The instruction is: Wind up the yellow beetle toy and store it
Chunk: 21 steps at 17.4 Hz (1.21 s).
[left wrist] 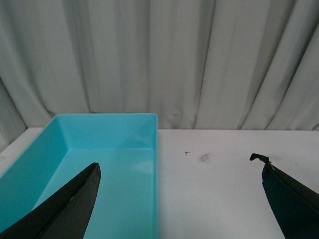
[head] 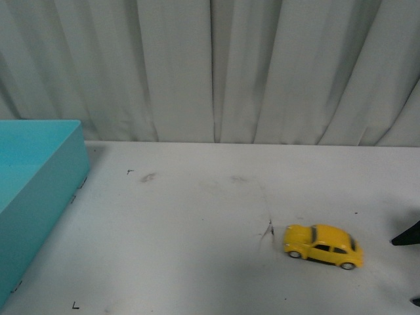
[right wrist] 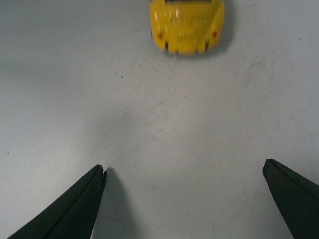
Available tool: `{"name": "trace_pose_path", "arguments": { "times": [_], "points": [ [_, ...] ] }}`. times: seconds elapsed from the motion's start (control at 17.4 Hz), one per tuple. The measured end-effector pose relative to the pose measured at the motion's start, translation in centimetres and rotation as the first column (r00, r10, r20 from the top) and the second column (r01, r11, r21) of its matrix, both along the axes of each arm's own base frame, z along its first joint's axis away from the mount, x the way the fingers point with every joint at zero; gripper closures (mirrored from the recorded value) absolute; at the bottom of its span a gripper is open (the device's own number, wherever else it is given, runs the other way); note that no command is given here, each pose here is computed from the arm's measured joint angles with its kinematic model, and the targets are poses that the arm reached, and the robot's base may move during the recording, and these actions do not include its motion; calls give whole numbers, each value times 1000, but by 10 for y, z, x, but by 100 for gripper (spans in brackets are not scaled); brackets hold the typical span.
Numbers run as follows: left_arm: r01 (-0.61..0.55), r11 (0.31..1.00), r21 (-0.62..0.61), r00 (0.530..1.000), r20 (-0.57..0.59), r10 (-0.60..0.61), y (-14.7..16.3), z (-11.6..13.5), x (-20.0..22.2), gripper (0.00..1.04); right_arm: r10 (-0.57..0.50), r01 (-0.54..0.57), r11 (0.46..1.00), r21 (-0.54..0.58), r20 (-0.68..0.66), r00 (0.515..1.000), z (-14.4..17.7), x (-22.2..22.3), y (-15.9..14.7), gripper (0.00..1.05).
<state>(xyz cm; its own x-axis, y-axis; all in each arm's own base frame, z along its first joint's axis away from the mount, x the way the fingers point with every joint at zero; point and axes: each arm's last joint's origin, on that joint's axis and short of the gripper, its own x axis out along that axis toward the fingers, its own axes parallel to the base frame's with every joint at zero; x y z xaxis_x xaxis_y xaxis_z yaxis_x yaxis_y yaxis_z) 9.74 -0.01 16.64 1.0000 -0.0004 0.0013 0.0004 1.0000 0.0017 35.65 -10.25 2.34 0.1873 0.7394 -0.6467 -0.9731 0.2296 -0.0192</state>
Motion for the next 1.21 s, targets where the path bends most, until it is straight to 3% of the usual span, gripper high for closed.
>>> {"name": "trace_pose_path", "arguments": {
  "times": [0.69,0.92,1.21],
  "points": [
    [0,1000,0,1000,0,0,0,0,0,7,2,-3,1000,29,37,999,0,2,2,7],
    [0,1000,0,1000,0,0,0,0,0,7,-3,-22,988,152,165,986,24,6,12,7],
    [0,1000,0,1000,0,0,0,0,0,7,-87,-27,938,346,309,947,65,12,25,7]
  ]
}}
